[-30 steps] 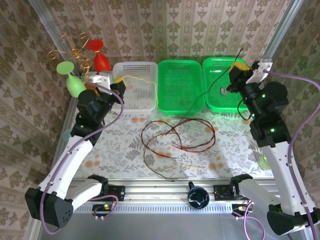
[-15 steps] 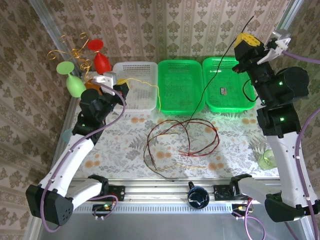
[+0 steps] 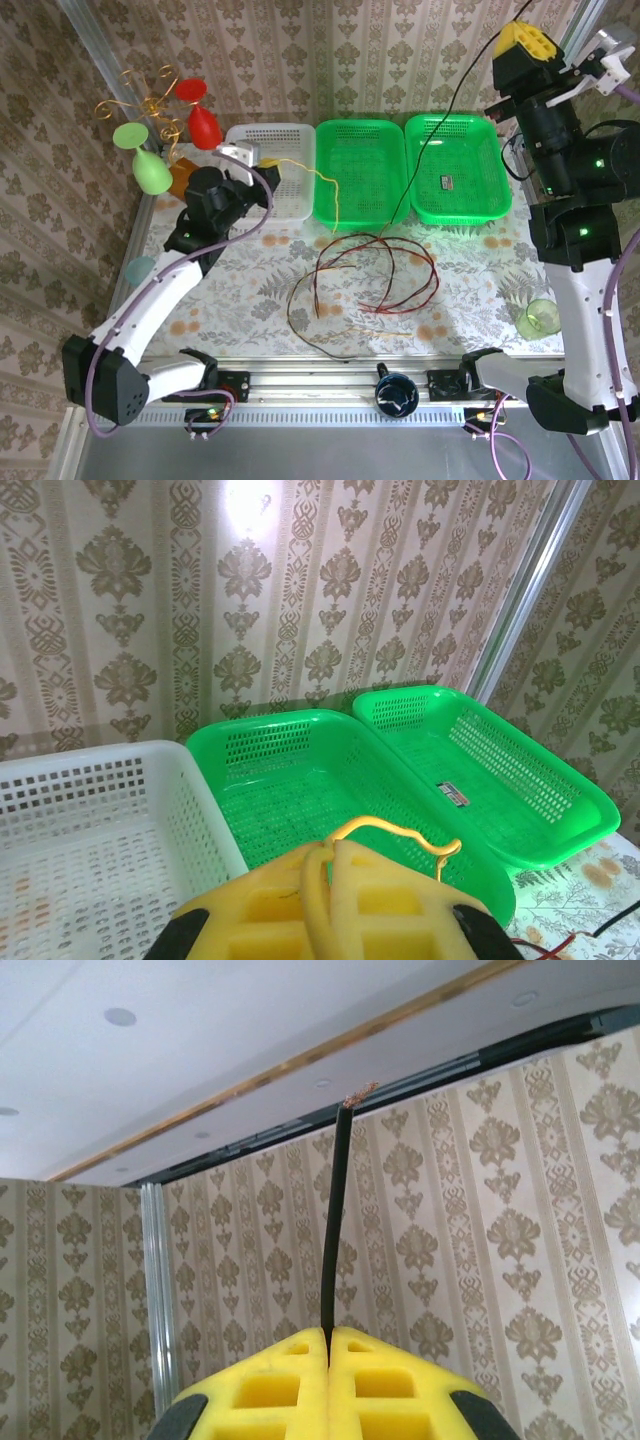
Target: Untangle the cables
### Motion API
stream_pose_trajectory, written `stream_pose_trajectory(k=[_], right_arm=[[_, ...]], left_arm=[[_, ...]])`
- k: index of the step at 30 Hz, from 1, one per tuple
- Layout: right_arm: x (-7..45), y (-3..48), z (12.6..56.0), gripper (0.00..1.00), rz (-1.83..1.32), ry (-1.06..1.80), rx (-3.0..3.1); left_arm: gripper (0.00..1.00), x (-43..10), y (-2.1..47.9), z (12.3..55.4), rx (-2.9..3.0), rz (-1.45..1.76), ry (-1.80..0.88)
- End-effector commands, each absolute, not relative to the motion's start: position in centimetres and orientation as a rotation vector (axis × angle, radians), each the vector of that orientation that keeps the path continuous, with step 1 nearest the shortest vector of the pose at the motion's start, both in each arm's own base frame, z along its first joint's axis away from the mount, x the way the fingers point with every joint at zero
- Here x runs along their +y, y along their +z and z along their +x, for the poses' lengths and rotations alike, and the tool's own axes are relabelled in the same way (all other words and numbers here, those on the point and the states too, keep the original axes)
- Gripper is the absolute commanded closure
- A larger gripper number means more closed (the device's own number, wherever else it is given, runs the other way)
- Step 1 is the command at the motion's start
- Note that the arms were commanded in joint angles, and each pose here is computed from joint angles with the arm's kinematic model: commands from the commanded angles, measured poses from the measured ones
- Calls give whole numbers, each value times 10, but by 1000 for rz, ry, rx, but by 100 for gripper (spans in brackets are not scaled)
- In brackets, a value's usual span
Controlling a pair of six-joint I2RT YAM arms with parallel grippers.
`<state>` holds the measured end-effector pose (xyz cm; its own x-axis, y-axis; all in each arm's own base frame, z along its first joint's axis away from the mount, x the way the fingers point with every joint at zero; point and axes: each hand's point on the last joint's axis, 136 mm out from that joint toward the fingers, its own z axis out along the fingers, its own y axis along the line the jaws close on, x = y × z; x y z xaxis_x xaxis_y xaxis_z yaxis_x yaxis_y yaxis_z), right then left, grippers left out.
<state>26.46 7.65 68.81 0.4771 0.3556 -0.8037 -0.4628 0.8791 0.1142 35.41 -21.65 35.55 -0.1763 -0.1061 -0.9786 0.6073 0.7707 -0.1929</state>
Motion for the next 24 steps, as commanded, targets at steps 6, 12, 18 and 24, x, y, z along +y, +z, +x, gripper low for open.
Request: stream_pose_trajectory(k=[6,12,18,24], right_arm=[[71,621,289,100,-64,482,1068],[70,596,291,100,-35,506,1115],[68,577,290,100,-12,511,1150],[70,564,289,100,-18,515,1181]], left_arm=[[100,-250,403,370,1505,443,-719],[100,-264,390,415,1562,417,-634],[100,-299,345,461,1716,564,-556],[100,-331,284,487,1940,716,-481]])
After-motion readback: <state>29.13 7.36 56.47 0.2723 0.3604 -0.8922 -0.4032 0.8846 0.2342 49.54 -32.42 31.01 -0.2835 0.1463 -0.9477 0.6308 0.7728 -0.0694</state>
